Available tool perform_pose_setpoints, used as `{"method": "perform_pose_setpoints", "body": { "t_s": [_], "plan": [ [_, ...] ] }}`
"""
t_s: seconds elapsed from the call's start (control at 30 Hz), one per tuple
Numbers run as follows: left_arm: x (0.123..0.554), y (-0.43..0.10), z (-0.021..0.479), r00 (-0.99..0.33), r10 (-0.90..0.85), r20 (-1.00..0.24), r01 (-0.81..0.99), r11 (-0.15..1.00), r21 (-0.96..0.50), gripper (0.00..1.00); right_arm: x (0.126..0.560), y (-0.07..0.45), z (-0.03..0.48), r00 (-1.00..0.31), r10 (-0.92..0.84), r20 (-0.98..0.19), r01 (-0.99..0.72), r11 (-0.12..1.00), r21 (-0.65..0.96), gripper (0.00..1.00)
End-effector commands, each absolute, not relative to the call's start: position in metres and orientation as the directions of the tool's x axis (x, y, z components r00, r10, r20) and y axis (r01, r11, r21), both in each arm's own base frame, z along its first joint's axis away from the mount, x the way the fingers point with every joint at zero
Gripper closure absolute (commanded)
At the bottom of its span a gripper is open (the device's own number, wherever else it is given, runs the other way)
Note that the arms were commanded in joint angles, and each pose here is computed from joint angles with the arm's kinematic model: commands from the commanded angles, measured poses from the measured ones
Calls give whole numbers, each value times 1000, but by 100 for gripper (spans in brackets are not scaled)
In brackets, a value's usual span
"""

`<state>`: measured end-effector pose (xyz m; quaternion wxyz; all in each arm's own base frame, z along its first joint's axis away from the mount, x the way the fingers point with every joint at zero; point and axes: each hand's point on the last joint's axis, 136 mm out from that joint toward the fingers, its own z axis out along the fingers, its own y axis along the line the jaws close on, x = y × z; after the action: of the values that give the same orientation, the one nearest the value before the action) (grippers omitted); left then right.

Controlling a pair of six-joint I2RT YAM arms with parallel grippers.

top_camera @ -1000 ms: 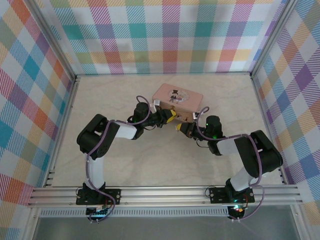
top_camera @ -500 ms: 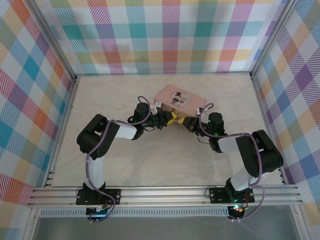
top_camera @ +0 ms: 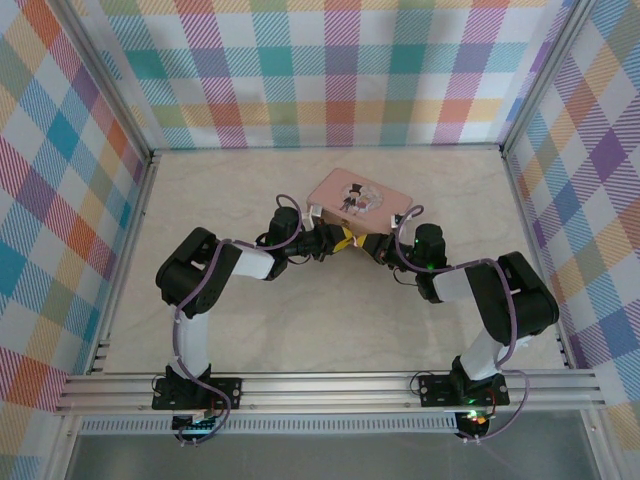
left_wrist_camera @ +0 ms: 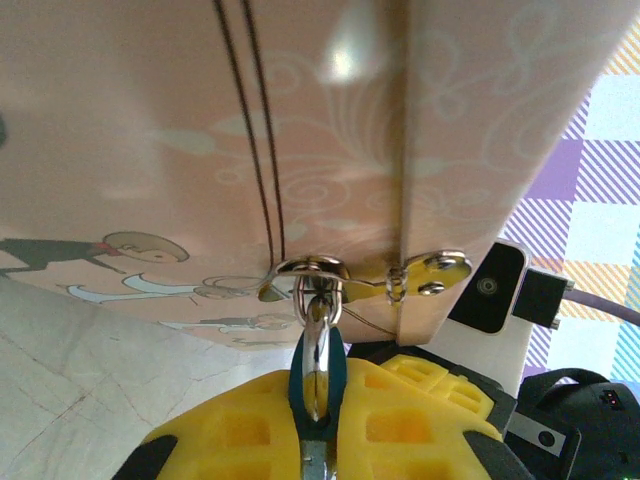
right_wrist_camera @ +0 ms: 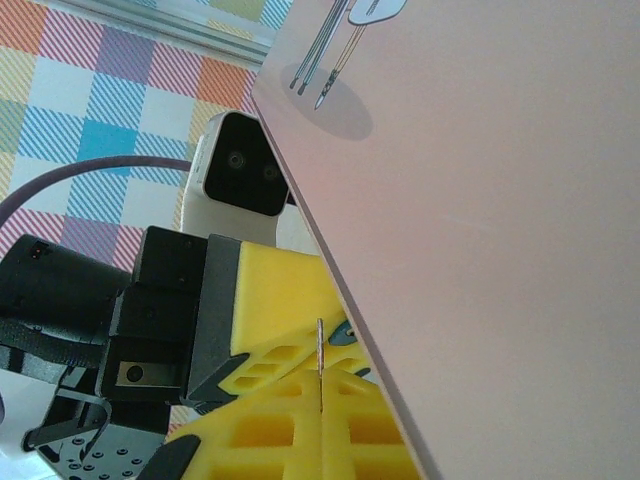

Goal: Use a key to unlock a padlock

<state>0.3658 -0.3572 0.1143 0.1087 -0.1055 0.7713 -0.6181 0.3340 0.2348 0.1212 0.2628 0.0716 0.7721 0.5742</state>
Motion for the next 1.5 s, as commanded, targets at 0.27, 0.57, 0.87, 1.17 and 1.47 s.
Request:
{"method": "perform_pose_setpoints", "body": {
  "t_s": [0.27,0.57,0.87,1.17,1.47],
  "plan": [
    [349,-366,98,-977,-190,-94,40,268,-963,90,313,241,117,-894,301,-332,-199,397,896,100],
    [342,-345,44,-972,-223,-76,-18,392,-920,75,305,236,137,-885,263,-385,-244,444,862,100],
    [339,-305,52,-941,-312,-128,-17,422,-907,67,293,245,157,-892,178,-415,-324,386,864,100],
    [328,-292,148,-884,-293,-364,215,437,-873,61,278,254,199,-847,57,-528,-486,319,814,100],
    [295,-306,267,-828,-162,-537,494,242,-835,59,271,259,247,-795,10,-607,-587,240,773,100]
  ]
}}
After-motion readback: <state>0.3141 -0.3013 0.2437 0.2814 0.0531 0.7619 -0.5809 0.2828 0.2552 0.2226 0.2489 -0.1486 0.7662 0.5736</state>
